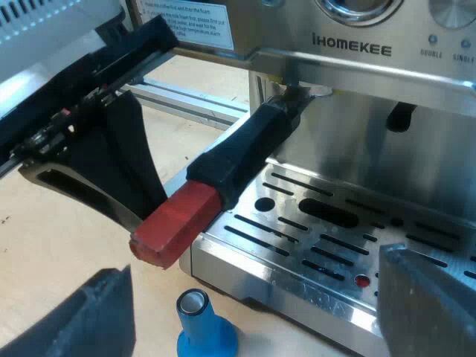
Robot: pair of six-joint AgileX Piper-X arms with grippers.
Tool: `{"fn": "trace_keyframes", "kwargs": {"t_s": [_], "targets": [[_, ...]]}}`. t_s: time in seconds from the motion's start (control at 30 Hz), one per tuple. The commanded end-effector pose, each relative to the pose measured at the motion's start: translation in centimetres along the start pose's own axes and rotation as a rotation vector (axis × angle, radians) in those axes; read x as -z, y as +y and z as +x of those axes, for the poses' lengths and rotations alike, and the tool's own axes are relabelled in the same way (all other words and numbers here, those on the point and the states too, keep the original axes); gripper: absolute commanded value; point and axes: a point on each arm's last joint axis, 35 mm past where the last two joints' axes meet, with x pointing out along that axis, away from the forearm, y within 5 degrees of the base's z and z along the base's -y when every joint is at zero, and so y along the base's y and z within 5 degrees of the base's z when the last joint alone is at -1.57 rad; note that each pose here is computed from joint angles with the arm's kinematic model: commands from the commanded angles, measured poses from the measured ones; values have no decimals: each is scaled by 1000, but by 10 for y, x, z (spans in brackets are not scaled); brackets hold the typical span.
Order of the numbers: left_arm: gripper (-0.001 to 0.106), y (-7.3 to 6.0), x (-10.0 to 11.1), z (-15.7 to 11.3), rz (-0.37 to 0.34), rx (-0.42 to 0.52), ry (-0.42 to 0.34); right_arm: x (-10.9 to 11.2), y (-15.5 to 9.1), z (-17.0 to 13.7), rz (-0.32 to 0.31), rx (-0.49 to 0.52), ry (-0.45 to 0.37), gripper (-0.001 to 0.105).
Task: Put the handle in the coffee machine
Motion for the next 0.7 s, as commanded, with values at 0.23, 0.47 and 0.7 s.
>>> {"fn": "trace_keyframes", "kwargs": {"t_s": [0.23, 0.47, 0.7], "targets": [[0, -1, -43, -13, 96, 72, -354, -2, -1, -2, 1, -1, -7, 69], [0, -3, -46, -15, 111, 145, -416, -2, -1, -2, 1, -1, -7, 69], [0, -3, -37, -15, 50, 145, -355, -1, -1, -2, -5, -1, 4, 69]]}}
